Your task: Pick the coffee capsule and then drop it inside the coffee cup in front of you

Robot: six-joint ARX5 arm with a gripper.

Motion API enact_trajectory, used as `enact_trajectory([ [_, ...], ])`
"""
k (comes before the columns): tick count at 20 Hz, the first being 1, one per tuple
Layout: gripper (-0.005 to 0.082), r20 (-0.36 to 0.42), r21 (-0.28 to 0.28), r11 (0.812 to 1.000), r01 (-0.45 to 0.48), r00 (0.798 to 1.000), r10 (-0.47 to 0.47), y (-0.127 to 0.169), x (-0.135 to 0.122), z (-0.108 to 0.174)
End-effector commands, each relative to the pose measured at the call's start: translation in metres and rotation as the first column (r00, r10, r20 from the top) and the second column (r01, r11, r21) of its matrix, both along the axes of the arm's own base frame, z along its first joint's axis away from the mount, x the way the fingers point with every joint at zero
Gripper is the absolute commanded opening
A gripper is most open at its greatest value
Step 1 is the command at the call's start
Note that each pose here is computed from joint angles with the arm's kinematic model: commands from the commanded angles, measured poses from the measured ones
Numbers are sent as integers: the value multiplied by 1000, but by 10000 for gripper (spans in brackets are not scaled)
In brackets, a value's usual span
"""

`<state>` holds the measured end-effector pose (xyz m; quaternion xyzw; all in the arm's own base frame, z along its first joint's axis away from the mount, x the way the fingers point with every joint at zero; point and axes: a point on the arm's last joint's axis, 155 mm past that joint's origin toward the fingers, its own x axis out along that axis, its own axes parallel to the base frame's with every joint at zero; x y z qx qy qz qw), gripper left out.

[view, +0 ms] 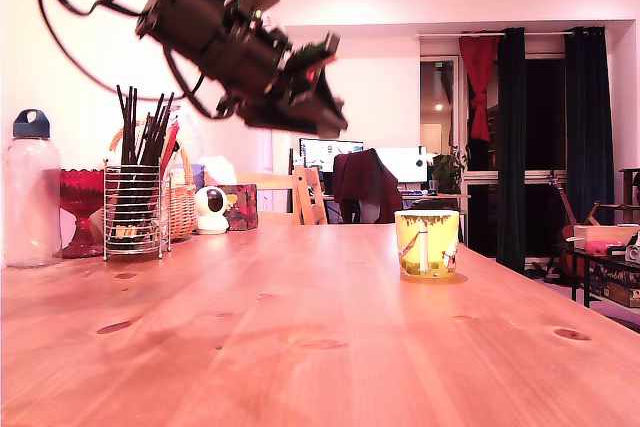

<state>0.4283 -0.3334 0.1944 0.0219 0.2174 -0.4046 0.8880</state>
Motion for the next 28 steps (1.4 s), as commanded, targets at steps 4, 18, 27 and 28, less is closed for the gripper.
enact_trajectory([
  [4,131,46,-5,1000,14,999,-14,-8,8,25],
  [18,133,25,35,998,55,998,-56,-55,49,45],
  [27,133,-7,50,997,61,998,-60,-81,77,31],
  [28,133,-6,48,997,59,998,-58,-83,80,31],
])
